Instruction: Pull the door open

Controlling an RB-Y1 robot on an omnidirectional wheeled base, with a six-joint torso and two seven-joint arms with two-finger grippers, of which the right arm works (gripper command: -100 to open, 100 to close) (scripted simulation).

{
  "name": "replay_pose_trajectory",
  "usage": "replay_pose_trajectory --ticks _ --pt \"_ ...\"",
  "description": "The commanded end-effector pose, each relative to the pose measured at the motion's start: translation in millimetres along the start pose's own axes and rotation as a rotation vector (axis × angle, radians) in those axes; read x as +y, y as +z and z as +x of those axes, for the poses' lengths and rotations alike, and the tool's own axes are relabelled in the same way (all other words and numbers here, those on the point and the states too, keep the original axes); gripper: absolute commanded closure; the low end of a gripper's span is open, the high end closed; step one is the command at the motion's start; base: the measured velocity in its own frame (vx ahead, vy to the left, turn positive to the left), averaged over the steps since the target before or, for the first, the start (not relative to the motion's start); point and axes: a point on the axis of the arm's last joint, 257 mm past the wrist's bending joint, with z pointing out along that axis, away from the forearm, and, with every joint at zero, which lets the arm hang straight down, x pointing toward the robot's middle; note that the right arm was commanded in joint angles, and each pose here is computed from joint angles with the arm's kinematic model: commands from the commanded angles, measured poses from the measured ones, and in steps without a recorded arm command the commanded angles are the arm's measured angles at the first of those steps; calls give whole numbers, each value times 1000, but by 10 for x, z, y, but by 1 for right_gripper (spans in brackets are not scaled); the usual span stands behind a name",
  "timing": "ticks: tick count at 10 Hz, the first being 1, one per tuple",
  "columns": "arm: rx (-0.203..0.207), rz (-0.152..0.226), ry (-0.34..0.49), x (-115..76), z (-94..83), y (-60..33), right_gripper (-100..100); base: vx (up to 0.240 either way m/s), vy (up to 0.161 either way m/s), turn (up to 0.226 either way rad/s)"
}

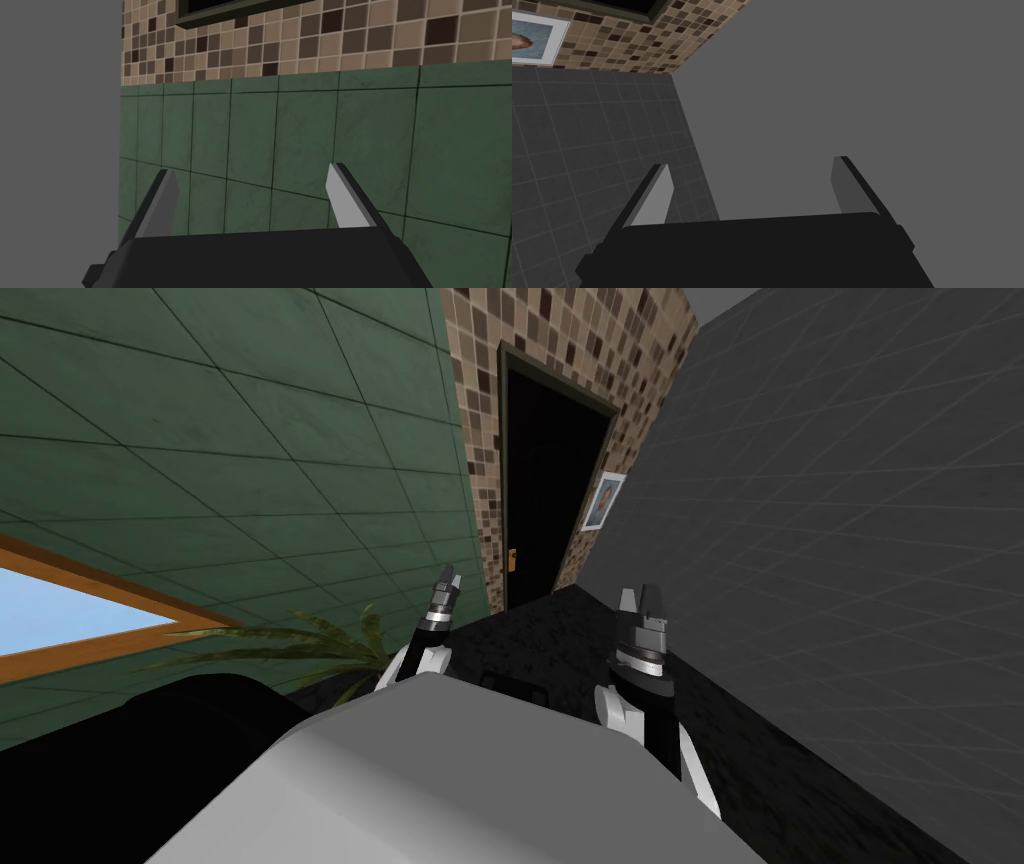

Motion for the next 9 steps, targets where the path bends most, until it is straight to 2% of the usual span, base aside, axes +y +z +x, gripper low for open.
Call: replay_pose_trajectory --ticks 1,9 --pt "19 12 -25 -98 76 -14 -100 80 9 61" --pt "136 80 -167 -618 449 -109 -100 88 19 64"
